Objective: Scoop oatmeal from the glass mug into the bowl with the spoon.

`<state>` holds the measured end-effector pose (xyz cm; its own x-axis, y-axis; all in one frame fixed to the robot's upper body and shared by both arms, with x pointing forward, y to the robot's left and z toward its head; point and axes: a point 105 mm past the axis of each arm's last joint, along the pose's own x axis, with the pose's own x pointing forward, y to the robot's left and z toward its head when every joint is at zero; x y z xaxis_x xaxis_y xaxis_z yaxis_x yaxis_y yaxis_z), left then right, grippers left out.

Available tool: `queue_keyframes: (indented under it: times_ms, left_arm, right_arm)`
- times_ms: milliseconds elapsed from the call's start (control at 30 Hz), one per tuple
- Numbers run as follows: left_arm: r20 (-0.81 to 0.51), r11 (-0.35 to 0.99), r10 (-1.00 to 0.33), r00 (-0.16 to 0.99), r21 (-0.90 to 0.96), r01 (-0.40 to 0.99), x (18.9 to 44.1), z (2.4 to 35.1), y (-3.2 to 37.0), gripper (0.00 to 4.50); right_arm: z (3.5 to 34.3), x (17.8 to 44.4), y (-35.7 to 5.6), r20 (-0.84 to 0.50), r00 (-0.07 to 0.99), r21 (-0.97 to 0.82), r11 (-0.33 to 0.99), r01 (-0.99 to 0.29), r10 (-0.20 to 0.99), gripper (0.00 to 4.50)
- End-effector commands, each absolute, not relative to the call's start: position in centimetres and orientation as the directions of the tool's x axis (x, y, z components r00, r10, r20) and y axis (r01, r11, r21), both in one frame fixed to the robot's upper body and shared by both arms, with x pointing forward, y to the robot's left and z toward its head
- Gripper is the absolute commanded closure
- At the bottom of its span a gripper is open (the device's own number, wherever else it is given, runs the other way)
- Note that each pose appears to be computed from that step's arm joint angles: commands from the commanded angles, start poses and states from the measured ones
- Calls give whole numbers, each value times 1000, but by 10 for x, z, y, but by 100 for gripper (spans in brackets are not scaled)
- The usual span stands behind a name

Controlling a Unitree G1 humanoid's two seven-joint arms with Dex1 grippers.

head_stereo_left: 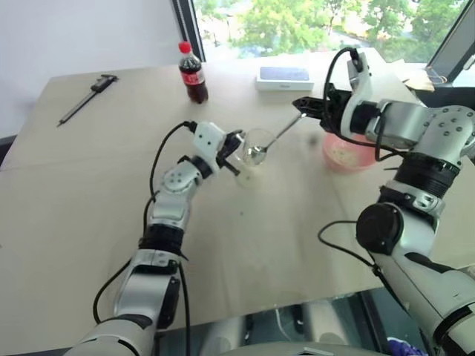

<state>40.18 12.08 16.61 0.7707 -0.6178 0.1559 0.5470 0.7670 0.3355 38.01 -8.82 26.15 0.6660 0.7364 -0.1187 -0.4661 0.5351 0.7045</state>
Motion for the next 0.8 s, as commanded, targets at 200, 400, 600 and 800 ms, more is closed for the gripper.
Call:
queue_keyframes:
  times_ms: [200,400,600,800]
  left_arm:
    - [237,780,-613,754,338,527,402,184,121,442]
    - [263,778,-621,738,318,541,401,187,118,442]
    - [261,782,-618,742,301,546,403,179,117,442]
    - [294,786,-616,730,289,546,407,179,109,442]
  right_arm:
    - [278,385,-121,-50,735,758,505,-413,677,450]
    - [280,388,-140,-35,773,780,501,-375,634,450]
    - [283,388,-149,2,783,807,461,-369,622,450]
    - [281,388,-153,11,797,825,445,-348,604,450]
